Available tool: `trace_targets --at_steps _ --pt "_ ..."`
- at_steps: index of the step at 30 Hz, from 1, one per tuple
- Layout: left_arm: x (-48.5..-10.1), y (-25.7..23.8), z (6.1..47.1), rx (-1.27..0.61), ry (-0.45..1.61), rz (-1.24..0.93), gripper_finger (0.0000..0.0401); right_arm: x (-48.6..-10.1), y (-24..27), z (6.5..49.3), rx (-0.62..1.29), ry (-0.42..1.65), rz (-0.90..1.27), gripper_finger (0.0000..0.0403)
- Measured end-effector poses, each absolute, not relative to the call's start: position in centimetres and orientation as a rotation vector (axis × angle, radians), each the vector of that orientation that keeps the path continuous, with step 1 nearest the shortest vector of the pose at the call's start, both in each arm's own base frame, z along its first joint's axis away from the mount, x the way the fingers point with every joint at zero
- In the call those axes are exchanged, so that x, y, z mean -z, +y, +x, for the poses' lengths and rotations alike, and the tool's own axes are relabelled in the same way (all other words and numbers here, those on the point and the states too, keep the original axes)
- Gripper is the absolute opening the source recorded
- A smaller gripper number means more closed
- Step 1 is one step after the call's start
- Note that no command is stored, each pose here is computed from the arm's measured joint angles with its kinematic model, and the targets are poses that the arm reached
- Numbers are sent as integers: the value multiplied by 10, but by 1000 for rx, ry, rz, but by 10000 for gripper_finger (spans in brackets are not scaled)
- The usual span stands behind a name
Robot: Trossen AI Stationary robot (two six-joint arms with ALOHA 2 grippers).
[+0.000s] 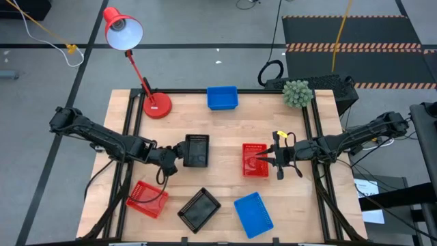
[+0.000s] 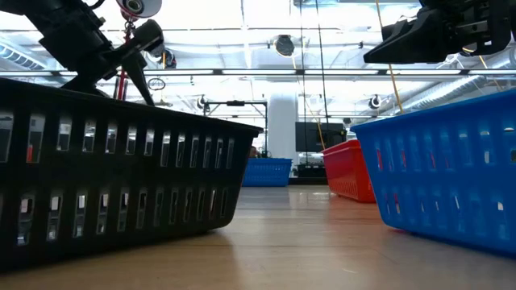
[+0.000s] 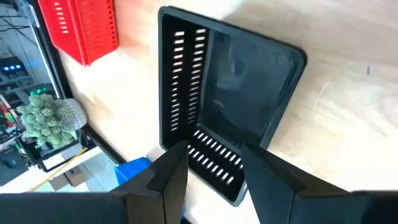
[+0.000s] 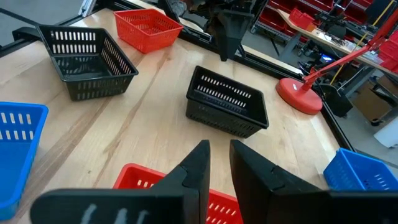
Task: Stack baskets by color
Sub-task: Stack the top black bin on top the middle black bin, then stack the bottom red bin on top of the top red bins
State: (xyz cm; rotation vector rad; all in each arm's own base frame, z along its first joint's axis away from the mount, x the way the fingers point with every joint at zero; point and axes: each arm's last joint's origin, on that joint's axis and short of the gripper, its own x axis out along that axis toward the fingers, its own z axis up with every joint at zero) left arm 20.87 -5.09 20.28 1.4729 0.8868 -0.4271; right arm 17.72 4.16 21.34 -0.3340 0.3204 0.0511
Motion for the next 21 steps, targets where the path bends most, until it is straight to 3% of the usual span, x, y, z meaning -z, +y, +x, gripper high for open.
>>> trace_targets --at_steps 5,11,21 --pt "-205 -52 207 376 891 1407 154 -214 42 177 -51 321 -334 57" --pt "-225 -56 206 178 831 1199 154 -214 42 177 -45 321 -293 57" --pt "-258 -61 218 -175 509 709 154 -216 45 178 -35 301 -148 57"
